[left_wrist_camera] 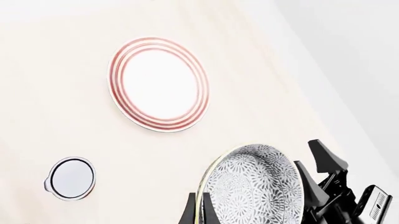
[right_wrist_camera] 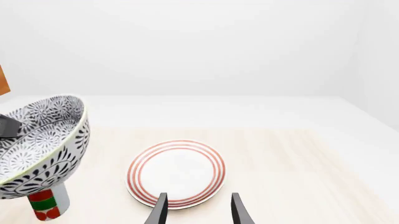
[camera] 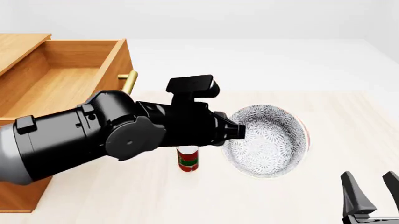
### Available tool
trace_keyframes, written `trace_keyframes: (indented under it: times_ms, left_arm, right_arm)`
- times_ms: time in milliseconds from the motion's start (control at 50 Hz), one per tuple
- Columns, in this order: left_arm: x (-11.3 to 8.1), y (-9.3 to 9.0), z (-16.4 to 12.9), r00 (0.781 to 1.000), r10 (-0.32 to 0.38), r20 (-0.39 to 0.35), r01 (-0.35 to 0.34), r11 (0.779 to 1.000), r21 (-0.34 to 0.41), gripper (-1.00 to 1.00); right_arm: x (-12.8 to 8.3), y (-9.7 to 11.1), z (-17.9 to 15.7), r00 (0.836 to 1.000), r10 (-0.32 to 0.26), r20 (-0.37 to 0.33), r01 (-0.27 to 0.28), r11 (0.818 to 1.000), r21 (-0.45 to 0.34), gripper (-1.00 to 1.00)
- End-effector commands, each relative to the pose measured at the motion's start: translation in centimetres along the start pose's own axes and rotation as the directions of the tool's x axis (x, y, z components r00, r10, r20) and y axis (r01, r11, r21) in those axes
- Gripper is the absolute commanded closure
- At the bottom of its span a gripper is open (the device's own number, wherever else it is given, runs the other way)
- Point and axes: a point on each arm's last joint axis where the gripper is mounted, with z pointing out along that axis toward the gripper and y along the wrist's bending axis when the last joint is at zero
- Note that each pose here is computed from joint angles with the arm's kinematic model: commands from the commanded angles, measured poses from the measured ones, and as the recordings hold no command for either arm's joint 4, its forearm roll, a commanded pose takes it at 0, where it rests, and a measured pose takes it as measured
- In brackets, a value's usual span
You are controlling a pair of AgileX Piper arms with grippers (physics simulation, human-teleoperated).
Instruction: Put the bowl in the top drawer of the cabinet.
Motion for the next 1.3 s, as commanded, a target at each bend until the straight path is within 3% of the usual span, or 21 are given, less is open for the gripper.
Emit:
trace_keyframes:
  times_ms: [20,560,1300]
  left_arm:
    - [-1.5,0.6,-1.7,0.999,-0.002,0.037,0.003,1.0,-0.014,1.0]
    - [-4.4,2.5,-4.5,0.994,-0.01,0.11,0.018,0.997,-0.073,1.0]
    - [-6.4,4.8,-9.7,0.98,-0.021,0.197,0.05,0.988,-0.147,1.0]
  right_arm:
    - [0.0,0.0,0.0,1.0,0.0,0.0,0.0,1.0,0.0,-1.0]
    - [0.0,0.0,0.0,1.0,0.0,0.0,0.0,1.0,0.0,-1.0]
    - [0.0,0.0,0.0,1.0,0.0,0.0,0.0,1.0,0.0,-1.0]
